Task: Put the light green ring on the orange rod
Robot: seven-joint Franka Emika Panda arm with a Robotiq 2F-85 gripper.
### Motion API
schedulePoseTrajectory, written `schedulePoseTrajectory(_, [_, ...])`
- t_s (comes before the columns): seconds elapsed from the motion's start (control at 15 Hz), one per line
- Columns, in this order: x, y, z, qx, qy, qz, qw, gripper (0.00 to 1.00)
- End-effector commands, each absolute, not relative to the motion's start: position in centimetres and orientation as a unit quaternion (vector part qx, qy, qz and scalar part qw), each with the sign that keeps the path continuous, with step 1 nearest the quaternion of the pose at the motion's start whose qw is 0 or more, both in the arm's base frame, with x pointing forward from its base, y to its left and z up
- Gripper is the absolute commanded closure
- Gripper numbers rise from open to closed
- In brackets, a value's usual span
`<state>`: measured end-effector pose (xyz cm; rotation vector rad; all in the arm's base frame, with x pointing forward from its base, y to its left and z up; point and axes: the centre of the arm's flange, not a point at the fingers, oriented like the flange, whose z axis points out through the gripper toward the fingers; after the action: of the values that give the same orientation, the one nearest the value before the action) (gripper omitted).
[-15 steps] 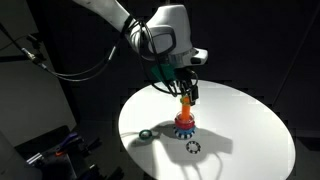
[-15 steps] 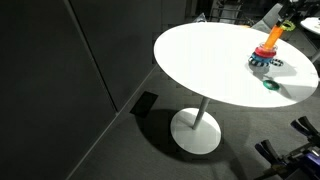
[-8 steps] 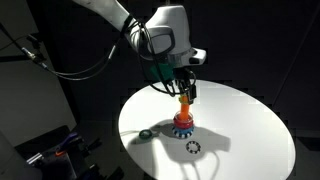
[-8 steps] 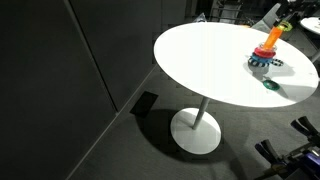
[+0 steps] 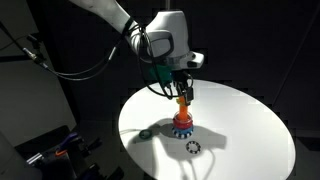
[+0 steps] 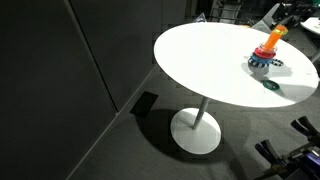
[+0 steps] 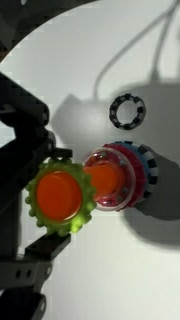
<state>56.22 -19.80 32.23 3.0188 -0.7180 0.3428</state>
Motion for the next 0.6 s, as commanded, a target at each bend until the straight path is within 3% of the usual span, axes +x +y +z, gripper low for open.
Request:
schedulePoseTrajectory(0.0, [56.62, -20.23, 31.99, 0.968, -0.228, 0.101, 0.002, 0.23])
schedulePoseTrajectory(0.07, [56.59, -20.23, 31.88, 0.969, -0.228, 0.099, 0.002, 0.06])
schedulePoseTrajectory(0.27, [56.53, -20.22, 31.70, 0.969, -0.227, 0.097, 0.004, 0.00])
schedulePoseTrajectory(0.53, [56.31, -20.00, 31.61, 0.970, -0.224, 0.095, 0.007, 0.00])
